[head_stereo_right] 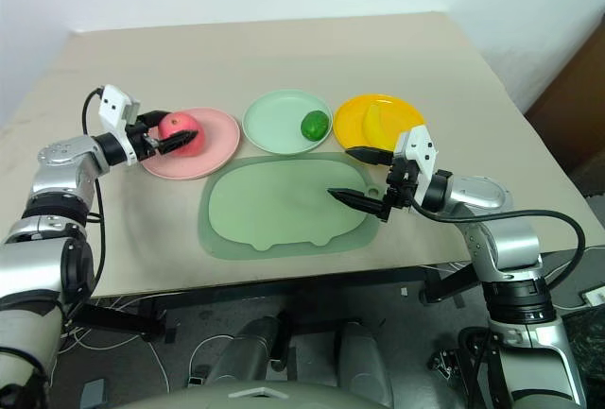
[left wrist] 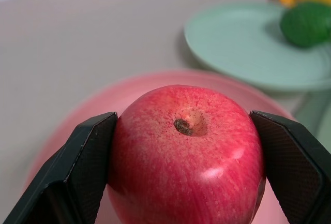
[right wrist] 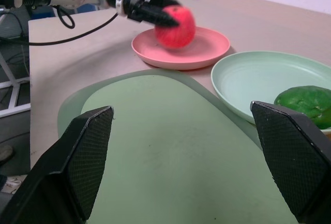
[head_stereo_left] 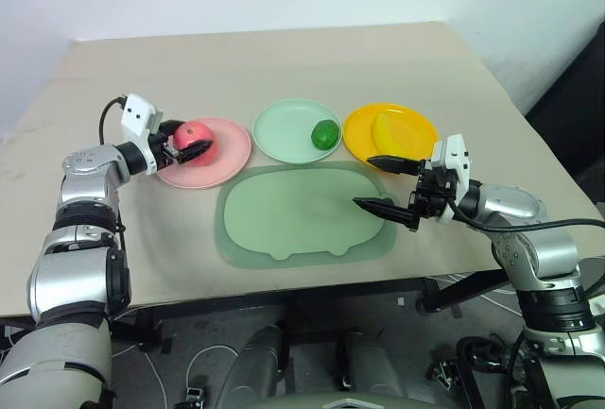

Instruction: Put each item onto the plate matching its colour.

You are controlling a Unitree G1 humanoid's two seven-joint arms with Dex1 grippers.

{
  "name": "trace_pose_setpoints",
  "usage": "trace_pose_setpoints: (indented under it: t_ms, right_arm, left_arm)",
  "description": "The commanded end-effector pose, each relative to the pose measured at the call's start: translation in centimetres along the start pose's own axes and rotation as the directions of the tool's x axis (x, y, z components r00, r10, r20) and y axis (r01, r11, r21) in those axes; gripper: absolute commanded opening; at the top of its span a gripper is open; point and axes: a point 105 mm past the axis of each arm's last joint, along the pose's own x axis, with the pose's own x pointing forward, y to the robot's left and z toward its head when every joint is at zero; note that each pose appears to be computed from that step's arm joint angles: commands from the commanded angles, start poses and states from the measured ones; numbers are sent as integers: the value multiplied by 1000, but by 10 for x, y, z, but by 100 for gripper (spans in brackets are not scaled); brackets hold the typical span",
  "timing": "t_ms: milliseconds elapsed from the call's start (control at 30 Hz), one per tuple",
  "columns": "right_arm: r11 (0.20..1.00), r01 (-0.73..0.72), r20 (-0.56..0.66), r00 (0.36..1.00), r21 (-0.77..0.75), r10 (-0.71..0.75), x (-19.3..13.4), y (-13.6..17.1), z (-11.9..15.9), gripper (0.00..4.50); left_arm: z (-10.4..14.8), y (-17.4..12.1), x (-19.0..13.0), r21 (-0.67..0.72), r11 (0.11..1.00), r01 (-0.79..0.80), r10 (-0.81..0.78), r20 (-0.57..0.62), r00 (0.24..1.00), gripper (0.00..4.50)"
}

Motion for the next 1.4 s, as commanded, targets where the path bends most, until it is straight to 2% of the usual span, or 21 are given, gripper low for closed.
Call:
trace_pose_setpoints:
  t_ms: [33, 267, 367, 467, 633, 800, 967, 1033, 1100, 1267, 1367, 1400]
  right_arm:
    - [1000, -4, 24, 1000, -26, 5, 0, 2, 9, 450]
    - [1000, -6, 24, 1000, -29, 6, -1, 1, 10, 450]
    - [1000, -6, 23, 1000, -29, 7, -1, 1, 9, 450]
    - [1000, -9, 23, 1000, -30, 10, 0, 2, 9, 450]
    - [999, -8, 24, 1000, -31, 9, 0, 2, 9, 450]
    - [1000, -8, 23, 1000, -30, 9, 0, 1, 8, 450]
    - [999, 6, 32, 999, -32, -5, 1, 1, 9, 450]
    - [1000, 8, 31, 999, -29, -7, 1, 1, 8, 450]
    - [1000, 7, 30, 1000, -26, -6, 0, 2, 6, 450]
    - [1000, 8, 28, 1000, -25, -8, 0, 1, 8, 450]
    - [1000, 9, 27, 1000, -24, -8, -1, 1, 8, 450]
    - [1000, 8, 24, 1000, -24, -8, -1, 1, 7, 450]
  left_arm:
    - [29, 6, -1, -22, 1000, -12, 14, 120, 993, 416]
    - [26, -1, -3, -56, 996, 64, -57, 118, 991, 416]
    - [27, 9, -4, -21, 999, -35, 37, 114, 993, 416]
    - [27, 10, -3, -126, 992, -21, 38, 134, 990, 416]
    - [23, 11, -10, -171, 985, 5, 20, 140, 990, 416]
    - [22, 24, -10, -90, 986, -143, 153, 121, 981, 416]
    - [25, 25, -10, -110, 984, -137, 152, 136, 979, 416]
    - [27, 30, -9, -68, 976, -209, 216, 132, 967, 416]
    - [27, 30, -8, -71, 975, -211, 219, 132, 967, 416]
    - [27, 20, -10, -89, 991, -104, 116, 150, 982, 416]
    - [26, 32, -12, -29, 972, -232, 234, 136, 963, 416]
    - [26, 30, -12, -46, 978, -205, 210, 138, 968, 416]
